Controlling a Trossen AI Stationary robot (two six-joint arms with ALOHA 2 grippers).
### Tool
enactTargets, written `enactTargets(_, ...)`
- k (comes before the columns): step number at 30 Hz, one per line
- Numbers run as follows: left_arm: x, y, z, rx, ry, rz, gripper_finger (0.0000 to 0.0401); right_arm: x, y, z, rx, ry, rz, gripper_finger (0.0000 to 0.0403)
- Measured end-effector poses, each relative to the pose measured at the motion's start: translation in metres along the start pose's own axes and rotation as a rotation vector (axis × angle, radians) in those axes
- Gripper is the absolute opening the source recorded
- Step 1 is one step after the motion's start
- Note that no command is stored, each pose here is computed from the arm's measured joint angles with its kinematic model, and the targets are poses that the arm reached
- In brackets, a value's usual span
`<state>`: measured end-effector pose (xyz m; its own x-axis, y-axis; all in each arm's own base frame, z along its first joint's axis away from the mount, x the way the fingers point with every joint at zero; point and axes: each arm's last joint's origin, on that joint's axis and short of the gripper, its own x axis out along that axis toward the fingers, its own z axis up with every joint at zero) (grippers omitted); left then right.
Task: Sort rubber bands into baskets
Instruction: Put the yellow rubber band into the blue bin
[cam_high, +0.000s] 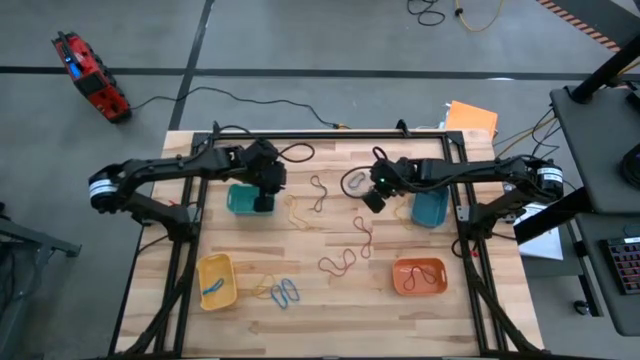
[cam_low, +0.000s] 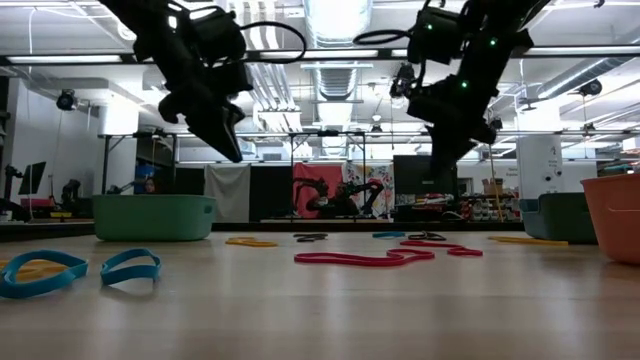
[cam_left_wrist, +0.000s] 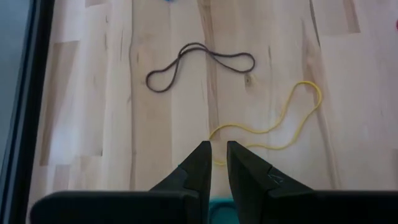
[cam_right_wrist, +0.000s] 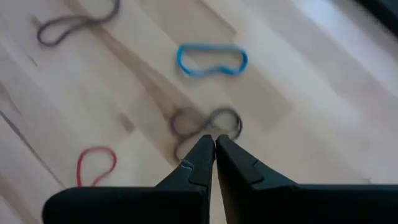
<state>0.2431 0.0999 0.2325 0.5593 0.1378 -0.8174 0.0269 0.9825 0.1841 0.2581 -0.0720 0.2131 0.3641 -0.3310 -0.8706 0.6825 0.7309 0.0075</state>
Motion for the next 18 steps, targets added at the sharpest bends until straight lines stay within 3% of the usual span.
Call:
enactTargets(10, -0.004, 0.001, 0.002, 0.005, 0.000, 0.000, 0.0036, -0.002, -0.001, -0.011, 0.030, 0.107, -0.033, 0.0013)
enactTargets(18, -0.014, -0.006, -0.004, -0.002, 0.047, -0.051, 0.0036, -0.003, 0.000, -0.016, 0.050, 0.182, 0.038, 0.0020)
